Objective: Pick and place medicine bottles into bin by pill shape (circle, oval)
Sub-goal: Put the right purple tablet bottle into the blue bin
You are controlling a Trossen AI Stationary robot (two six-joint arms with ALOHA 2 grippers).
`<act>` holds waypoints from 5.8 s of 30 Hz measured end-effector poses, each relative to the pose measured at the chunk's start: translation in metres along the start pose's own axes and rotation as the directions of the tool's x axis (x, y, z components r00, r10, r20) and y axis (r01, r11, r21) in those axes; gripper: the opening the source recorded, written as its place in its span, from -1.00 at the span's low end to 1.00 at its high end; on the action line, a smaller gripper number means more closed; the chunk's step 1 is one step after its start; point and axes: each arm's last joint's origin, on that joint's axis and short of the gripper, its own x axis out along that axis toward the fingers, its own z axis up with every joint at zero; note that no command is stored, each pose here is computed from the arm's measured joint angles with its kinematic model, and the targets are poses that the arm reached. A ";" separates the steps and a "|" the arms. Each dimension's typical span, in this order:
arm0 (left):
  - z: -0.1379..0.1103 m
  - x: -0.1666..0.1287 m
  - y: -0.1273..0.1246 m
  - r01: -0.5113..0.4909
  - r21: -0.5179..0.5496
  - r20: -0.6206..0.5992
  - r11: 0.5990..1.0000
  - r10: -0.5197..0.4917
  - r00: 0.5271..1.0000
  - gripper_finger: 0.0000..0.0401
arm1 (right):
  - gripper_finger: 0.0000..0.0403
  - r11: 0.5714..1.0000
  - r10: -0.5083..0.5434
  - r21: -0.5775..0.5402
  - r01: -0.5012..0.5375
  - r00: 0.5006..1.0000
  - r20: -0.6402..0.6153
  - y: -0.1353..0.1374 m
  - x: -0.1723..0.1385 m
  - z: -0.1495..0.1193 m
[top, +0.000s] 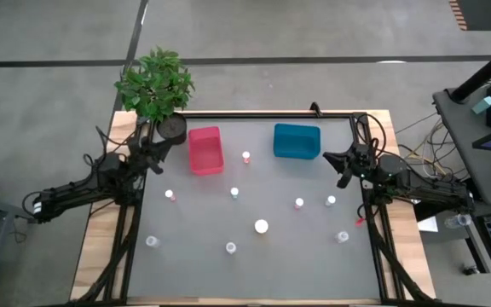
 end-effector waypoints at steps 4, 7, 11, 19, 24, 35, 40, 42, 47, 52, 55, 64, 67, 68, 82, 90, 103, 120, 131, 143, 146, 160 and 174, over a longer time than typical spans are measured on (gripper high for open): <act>0.003 0.000 0.000 -0.033 0.008 0.050 0.999 0.032 0.998 -1.00 | -0.95 1.000 0.003 -0.005 -0.003 1.000 0.028 0.001 0.000 0.003; 0.004 0.000 0.000 -0.046 0.003 0.063 0.999 0.046 0.997 -1.00 | -0.95 1.000 0.010 0.000 -0.010 0.999 0.048 0.002 0.000 0.004; 0.003 0.001 0.000 -0.050 0.004 0.060 0.999 0.050 0.997 -1.00 | -0.95 0.998 0.043 0.030 -0.047 0.990 0.132 0.005 -0.001 0.013; 0.015 0.007 -0.011 0.065 0.091 0.169 0.994 -0.080 0.982 -1.00 | -0.95 0.997 0.079 -0.007 -0.079 0.975 0.206 0.011 0.005 0.023; 0.021 0.011 -0.018 0.140 0.154 0.224 0.978 -0.172 0.959 -1.00 | -0.95 0.995 0.066 -0.092 -0.051 0.984 0.168 0.018 0.013 0.036; 0.020 0.017 -0.020 0.130 0.207 0.236 0.970 -0.178 0.955 -1.00 | -0.95 0.955 0.044 -0.289 -0.067 0.995 -0.085 0.040 0.052 0.058; 0.021 0.016 -0.020 0.123 0.225 0.244 0.967 -0.178 0.953 -1.00 | -0.95 0.941 0.049 -0.321 -0.106 0.982 -0.181 0.053 0.064 0.067; 0.022 0.016 -0.020 0.117 0.246 0.250 0.962 -0.180 0.952 -1.00 | -0.95 0.932 0.052 -0.341 -0.128 0.973 -0.223 0.059 0.068 0.068; 0.022 0.016 -0.020 0.115 0.247 0.248 0.962 -0.177 0.952 -1.00 | -0.96 0.896 0.077 -0.392 -0.210 0.941 -0.329 0.076 0.079 0.064; 0.021 0.016 -0.020 0.113 0.247 0.247 0.962 -0.175 0.953 -1.00 | -0.96 0.872 0.091 -0.406 -0.275 0.905 -0.417 0.097 0.087 0.066; 0.022 0.016 -0.020 0.112 0.252 0.252 0.961 -0.177 0.951 -1.00 | -0.96 0.872 0.079 -0.389 -0.298 0.869 -0.489 0.108 0.092 0.064; 0.029 0.013 -0.023 0.086 0.346 0.322 0.934 -0.205 0.924 -1.00 | -0.96 0.877 -0.019 -0.356 -0.324 0.715 -0.698 0.137 0.101 0.062; 0.029 0.013 -0.023 0.075 0.372 0.320 0.925 -0.204 0.925 -1.00 | -0.96 0.878 -0.082 -0.362 -0.313 0.647 -0.758 0.143 0.103 0.064; 0.029 0.013 -0.023 0.075 0.373 0.319 0.925 -0.204 0.925 -1.00 | -0.96 0.880 -0.108 -0.365 -0.305 0.619 -0.778 0.145 0.104 0.064; 0.034 0.012 -0.026 0.061 0.400 0.383 0.914 -0.227 0.895 -1.00 | -0.96 0.913 -0.396 -0.362 0.188 0.189 -0.899 0.147 0.118 0.049; 0.034 0.012 -0.025 0.060 0.403 0.374 0.913 -0.224 0.900 -1.00 | -0.96 0.793 -0.325 -0.268 0.547 0.007 -0.946 0.146 0.134 0.025; 0.034 0.012 -0.025 0.039 0.443 0.375 0.895 -0.225 0.899 -1.00 | -0.38 0.712 -0.301 -0.213 0.669 0.016 -0.954 0.149 0.156 -0.001; 0.034 0.012 -0.025 0.039 0.444 0.375 0.895 -0.225 0.899 -1.00 | 0.17 0.689 -0.379 -0.300 0.660 -0.024 -0.925 0.141 0.176 -0.038; 0.034 0.012 -0.025 0.038 0.444 0.375 0.895 -0.225 0.899 -1.00 | -0.10 0.695 -0.410 -0.345 0.631 -0.046 -0.911 0.137 0.180 -0.051; 0.034 0.012 -0.025 0.038 0.444 0.376 0.895 -0.225 0.899 -1.00 | -0.50 0.698 -0.408 -0.341 0.629 -0.041 -0.912 0.138 0.179 -0.049; 0.034 0.012 -0.025 0.038 0.444 0.376 0.895 -0.225 0.899 -1.00 | -0.45 0.700 -0.408 -0.342 0.627 -0.041 -0.912 0.138 0.179 -0.049; 0.035 0.012 -0.026 0.038 0.442 0.384 0.896 -0.227 0.895 -1.00 | -0.43 0.775 -0.375 -0.288 0.563 0.043 -0.926 0.129 0.207 0.027; 0.035 0.011 -0.026 0.038 0.440 0.393 0.897 -0.230 0.890 -1.00 | -0.44 0.806 -0.427 -0.278 0.522 0.188 -0.885 0.033 0.246 0.108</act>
